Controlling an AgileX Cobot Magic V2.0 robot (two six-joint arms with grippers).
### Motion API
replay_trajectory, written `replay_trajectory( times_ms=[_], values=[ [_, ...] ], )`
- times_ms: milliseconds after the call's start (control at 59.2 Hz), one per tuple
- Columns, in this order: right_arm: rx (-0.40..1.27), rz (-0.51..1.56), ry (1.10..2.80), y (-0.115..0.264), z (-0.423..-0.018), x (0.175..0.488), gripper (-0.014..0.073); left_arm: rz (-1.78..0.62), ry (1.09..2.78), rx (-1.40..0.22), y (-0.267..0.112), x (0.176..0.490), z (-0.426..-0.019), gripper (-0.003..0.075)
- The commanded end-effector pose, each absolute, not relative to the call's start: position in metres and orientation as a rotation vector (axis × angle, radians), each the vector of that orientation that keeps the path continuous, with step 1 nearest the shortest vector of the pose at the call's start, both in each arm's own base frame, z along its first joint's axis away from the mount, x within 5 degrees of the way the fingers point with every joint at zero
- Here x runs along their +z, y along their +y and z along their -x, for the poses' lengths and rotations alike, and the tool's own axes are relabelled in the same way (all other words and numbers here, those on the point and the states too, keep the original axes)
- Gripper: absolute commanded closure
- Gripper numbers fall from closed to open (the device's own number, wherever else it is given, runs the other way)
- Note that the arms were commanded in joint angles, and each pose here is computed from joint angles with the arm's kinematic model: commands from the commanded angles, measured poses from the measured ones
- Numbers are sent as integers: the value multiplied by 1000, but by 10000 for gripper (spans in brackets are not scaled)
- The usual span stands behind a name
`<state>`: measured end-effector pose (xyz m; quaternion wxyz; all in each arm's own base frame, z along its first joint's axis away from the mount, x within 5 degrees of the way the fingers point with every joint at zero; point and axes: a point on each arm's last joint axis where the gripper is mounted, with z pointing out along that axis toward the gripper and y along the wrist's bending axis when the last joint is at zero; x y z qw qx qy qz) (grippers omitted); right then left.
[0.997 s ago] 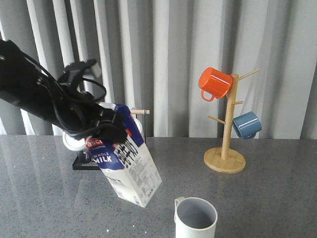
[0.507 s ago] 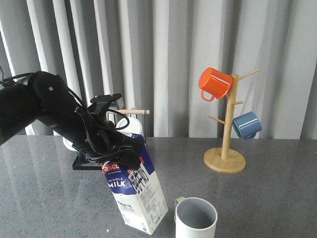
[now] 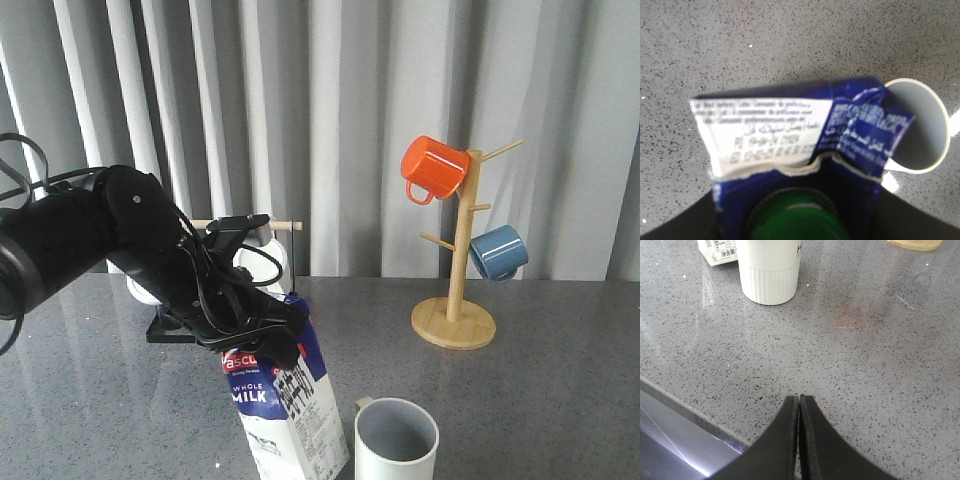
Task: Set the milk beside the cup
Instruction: 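Carry the milk carton with the left gripper beside the white mug, then set the carton down, open the left gripper and lift away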
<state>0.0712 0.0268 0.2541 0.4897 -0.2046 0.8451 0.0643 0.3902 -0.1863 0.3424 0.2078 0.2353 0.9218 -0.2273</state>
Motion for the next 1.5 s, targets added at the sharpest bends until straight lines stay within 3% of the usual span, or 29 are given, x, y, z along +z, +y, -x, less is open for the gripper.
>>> replay_trajectory(
  times_ms=[0, 135, 456, 574, 1031, 1487],
  values=[
    [177, 503, 1964, 30, -74, 268, 601, -637, 2470, -680, -188, 371, -381, 503],
    [178, 502, 1964, 30, -74, 268, 601, -643, 2480, -681, -188, 370, -380, 444],
    [178, 502, 1964, 30, -74, 268, 601, -659, 2508, -683, -187, 369, -377, 197],
    [178, 502, 1964, 30, -74, 268, 601, -664, 2515, -684, -187, 369, -377, 149],
    [178, 502, 1964, 30, -74, 268, 601, -674, 2516, -686, -185, 374, -372, 140],
    [178, 502, 1964, 30, -74, 268, 601, -678, 2429, -666, -176, 408, -351, 140]
  ],
)
